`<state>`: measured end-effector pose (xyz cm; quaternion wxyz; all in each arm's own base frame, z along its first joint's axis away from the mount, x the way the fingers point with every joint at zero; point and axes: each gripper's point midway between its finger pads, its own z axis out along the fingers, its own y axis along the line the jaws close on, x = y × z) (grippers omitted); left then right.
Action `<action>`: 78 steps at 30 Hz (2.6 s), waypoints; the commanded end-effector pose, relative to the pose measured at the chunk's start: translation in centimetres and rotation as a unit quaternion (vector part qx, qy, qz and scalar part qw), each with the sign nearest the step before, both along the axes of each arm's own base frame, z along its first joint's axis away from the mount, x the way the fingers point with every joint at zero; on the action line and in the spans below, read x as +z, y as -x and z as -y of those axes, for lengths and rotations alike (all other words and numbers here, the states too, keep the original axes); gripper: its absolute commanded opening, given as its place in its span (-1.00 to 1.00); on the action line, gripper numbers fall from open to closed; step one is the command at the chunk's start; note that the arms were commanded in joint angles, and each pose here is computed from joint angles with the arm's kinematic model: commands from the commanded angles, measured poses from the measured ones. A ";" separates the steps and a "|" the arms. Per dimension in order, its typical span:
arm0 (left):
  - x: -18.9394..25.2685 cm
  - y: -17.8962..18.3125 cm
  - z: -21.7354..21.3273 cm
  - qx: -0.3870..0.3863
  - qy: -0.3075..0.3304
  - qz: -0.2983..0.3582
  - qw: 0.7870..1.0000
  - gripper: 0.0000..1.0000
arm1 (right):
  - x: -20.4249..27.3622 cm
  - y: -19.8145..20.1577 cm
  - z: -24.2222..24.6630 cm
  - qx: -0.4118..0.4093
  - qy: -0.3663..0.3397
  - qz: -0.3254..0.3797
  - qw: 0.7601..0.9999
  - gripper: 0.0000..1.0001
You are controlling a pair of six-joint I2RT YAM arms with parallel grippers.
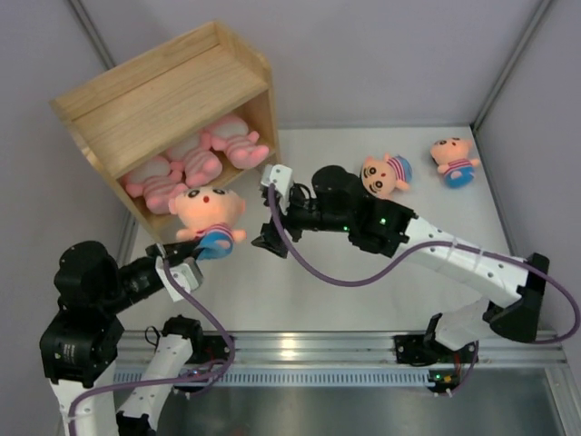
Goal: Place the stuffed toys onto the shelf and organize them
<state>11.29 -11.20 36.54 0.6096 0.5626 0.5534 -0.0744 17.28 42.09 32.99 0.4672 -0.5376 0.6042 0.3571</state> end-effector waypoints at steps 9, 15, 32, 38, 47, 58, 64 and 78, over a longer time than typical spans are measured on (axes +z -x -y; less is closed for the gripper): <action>18.7 -8.8 -5.1 0.212 0.142 0.197 0.947 -1.00 | 6.1 -2.7 8.1 -0.180 -0.139 0.043 0.973 0.90; 20.8 -14.8 -9.0 0.337 0.169 0.189 0.907 -1.00 | 5.3 -2.5 8.6 -0.182 -0.130 0.034 0.974 0.90; 16.7 -20.3 -11.8 0.418 0.060 0.166 0.891 -1.00 | 4.2 -1.6 9.5 -0.180 -0.124 0.018 0.976 0.90; 16.6 -19.3 -12.8 0.439 0.053 0.172 0.880 -0.99 | 3.4 -1.6 9.6 -0.181 -0.120 0.016 0.976 0.90; 15.6 -18.1 -13.8 0.458 0.039 0.171 0.872 -0.27 | 3.0 -1.2 9.1 -0.165 -0.120 0.009 0.979 0.92; 16.7 -16.8 -13.2 0.441 0.056 0.185 0.877 0.45 | 1.5 -4.4 10.7 -0.262 -0.096 -0.035 0.960 0.99; 18.2 -15.2 -11.4 0.396 0.105 0.190 0.892 0.97 | -0.1 -10.3 16.9 -0.419 -0.130 -0.112 0.892 0.99; 20.5 -4.9 -4.0 0.179 0.245 0.168 0.938 0.88 | -9.8 -25.9 36.9 -0.653 -0.051 -0.195 0.730 0.90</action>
